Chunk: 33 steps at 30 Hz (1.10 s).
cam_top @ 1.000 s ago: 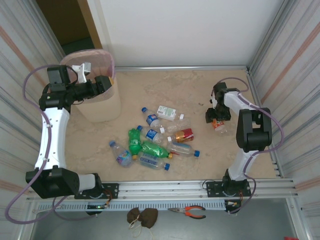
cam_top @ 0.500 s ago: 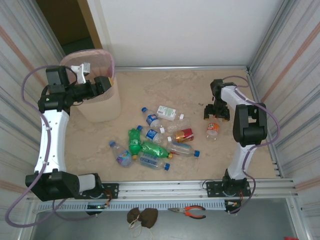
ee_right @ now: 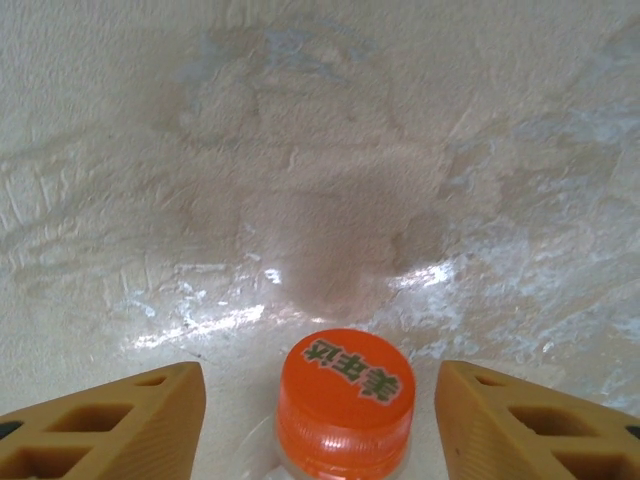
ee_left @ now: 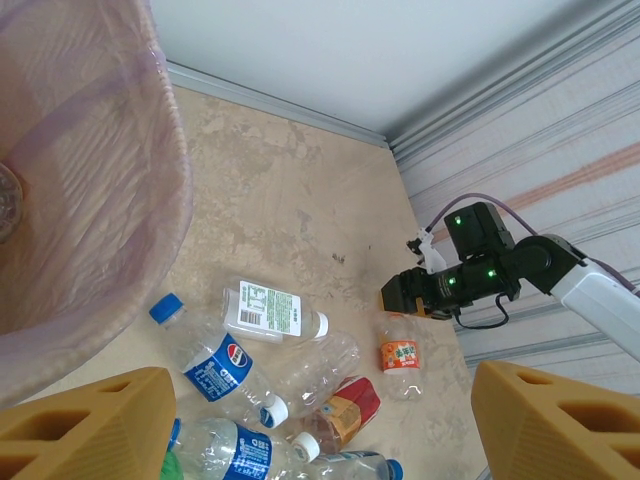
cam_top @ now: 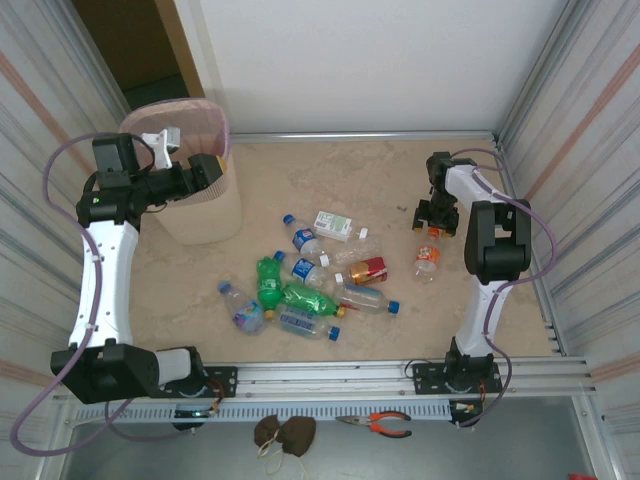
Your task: Put the plastic bottles in the bin
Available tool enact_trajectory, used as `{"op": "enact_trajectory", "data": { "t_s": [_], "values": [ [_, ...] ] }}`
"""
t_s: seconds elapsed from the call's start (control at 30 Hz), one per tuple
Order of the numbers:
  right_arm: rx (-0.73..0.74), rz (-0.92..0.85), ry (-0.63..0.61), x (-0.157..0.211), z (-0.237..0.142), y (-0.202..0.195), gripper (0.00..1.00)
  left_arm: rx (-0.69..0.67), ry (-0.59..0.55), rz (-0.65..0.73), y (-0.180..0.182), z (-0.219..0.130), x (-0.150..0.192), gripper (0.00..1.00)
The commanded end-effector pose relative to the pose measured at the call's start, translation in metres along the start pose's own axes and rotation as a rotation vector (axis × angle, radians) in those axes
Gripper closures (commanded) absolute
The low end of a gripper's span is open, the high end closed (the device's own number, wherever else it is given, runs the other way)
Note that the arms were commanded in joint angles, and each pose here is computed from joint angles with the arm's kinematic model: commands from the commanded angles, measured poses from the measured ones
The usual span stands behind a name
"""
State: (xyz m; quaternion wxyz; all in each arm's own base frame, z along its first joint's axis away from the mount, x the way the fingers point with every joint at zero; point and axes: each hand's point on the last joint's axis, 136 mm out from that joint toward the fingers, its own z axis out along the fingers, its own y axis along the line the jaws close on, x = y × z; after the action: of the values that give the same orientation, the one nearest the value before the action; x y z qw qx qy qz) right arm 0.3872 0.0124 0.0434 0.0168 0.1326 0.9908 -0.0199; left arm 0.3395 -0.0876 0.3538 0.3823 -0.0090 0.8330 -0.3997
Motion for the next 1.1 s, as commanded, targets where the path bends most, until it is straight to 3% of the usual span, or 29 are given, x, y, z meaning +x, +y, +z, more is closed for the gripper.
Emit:
{"op": "enact_trajectory", "data": {
  "t_s": [0.0,0.57,0.83,1.07],
  "values": [
    [-0.028,0.038,0.007,-0.005,0.004,0.005,0.44,0.006,-0.026,0.017,-0.007,-0.008,0.000,0.22],
    [-0.021,0.032,-0.002,-0.003,0.004,0.002,0.71,0.012,-0.026,0.015,-0.006,-0.007,0.003,0.23],
    [-0.075,0.038,-0.116,-0.009,-0.043,0.007,0.76,0.037,-0.025,0.051,-0.016,-0.003,0.006,0.23],
    [-0.250,0.019,-0.297,-0.012,-0.114,0.030,0.77,0.118,-0.009,0.155,-0.045,0.016,0.015,0.22]
  ]
}}
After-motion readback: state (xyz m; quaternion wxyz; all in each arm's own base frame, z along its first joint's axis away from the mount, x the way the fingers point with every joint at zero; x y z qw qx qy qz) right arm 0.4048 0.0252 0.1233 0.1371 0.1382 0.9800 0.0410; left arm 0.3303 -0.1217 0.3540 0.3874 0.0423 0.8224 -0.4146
